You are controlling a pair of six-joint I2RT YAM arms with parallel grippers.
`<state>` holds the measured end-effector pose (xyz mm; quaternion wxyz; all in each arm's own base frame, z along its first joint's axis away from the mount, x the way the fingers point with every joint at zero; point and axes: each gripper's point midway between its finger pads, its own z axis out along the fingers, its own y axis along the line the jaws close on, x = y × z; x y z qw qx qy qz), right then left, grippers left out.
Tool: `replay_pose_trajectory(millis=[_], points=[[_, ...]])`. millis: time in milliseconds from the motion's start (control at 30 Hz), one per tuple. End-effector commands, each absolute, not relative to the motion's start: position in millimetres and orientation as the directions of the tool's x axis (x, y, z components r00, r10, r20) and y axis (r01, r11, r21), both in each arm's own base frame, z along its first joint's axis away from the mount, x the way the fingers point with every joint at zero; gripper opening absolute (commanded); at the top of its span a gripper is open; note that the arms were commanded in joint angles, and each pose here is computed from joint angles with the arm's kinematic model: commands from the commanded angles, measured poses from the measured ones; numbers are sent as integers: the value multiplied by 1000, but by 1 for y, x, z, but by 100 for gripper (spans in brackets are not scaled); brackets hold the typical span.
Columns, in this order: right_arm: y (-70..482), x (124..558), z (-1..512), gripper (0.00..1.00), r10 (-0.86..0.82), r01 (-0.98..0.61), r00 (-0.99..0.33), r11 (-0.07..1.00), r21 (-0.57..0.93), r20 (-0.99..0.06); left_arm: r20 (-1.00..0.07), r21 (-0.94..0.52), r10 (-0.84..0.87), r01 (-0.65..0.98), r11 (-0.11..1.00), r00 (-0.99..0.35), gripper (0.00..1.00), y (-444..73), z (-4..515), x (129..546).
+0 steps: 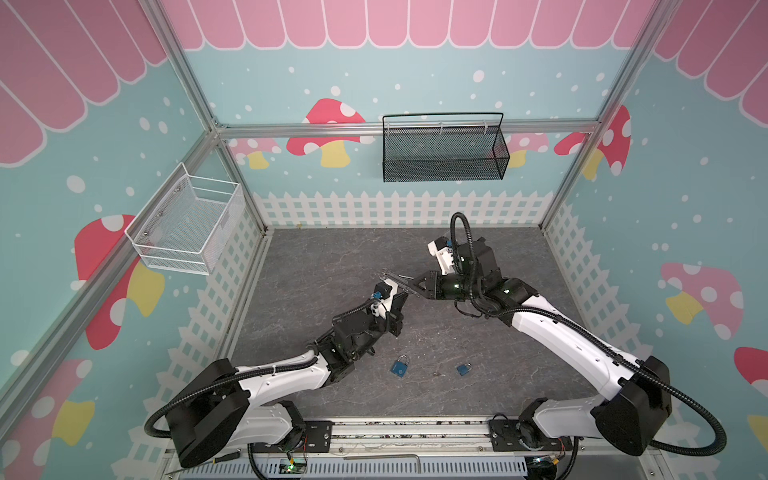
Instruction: Unlock with the key
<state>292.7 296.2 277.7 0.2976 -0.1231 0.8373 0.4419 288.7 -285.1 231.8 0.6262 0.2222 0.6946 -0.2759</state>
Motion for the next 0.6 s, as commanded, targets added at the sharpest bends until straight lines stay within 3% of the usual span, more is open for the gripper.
replay_pose_trajectory(millis=[0,233,567], points=[[303,284,303,37,15,-625,-709,449,639,-705,-957,-188,52,742,643,-287,0,-294,214,272],[306,272,305,55,-69,-788,-580,301,537,-812,-914,-265,136,818,511,-381,0,-299,224,258],[297,265,281,52,-110,-816,-565,220,534,-818,-911,-292,148,856,427,-385,0,-301,245,251]])
